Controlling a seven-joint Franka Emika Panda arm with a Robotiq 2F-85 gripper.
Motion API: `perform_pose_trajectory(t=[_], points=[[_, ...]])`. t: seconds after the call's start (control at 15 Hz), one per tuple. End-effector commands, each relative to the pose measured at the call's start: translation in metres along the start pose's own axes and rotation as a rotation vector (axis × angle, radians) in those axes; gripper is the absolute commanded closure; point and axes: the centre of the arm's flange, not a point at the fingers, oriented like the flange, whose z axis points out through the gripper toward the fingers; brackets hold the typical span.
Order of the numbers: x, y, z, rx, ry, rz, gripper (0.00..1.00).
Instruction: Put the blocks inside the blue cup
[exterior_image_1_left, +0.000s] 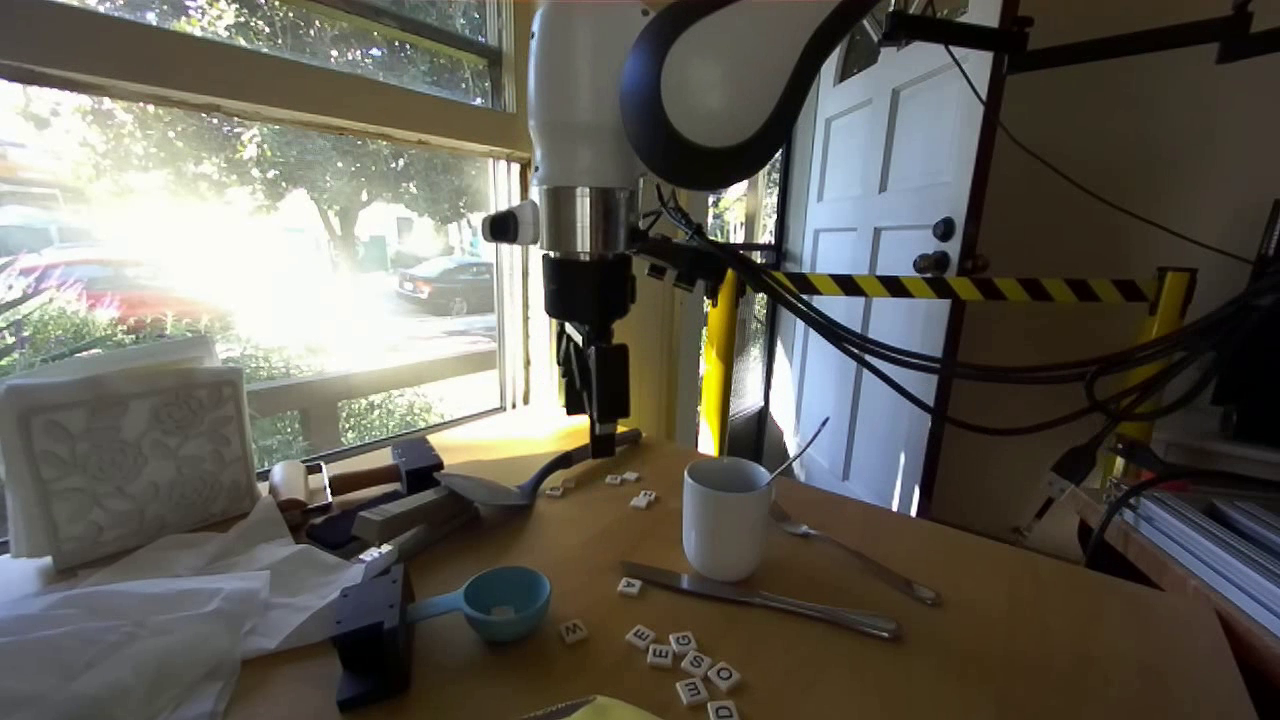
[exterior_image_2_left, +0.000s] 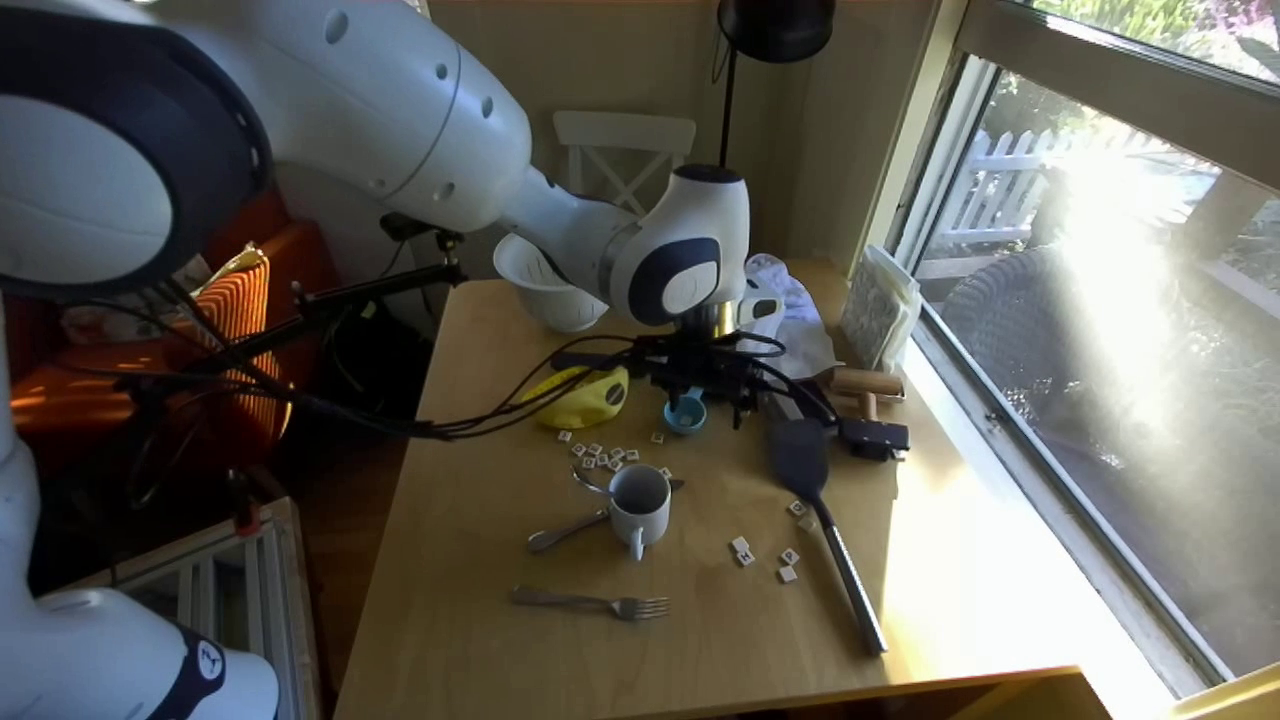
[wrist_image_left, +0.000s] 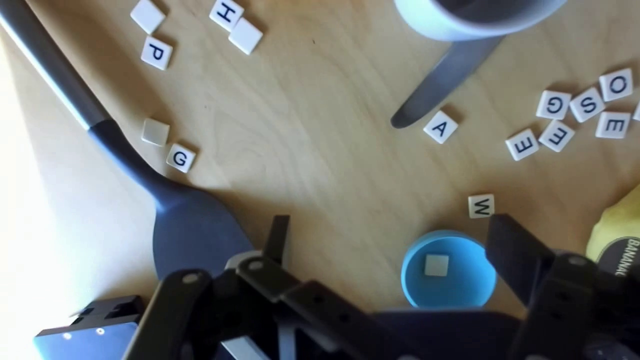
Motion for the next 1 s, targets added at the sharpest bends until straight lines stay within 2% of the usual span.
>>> perform_pose_trajectory(t=[0.0, 0.13, 0.27, 0.6, 0.93], points=[[0.000, 0.000, -0.001, -0.001, 0.001, 0.003, 0.00], [0.000, -0.001, -0.001, -0.001, 0.000, 0.006, 0.00], [0.005, 0.020, 0.003, 0.002, -0.045, 0.176, 0.00], [-0.023, 0.089, 0.015, 0.027, -0.103, 0.430, 0.00], [-0.050, 0.139, 0.065, 0.064, -0.145, 0.674, 0.00]])
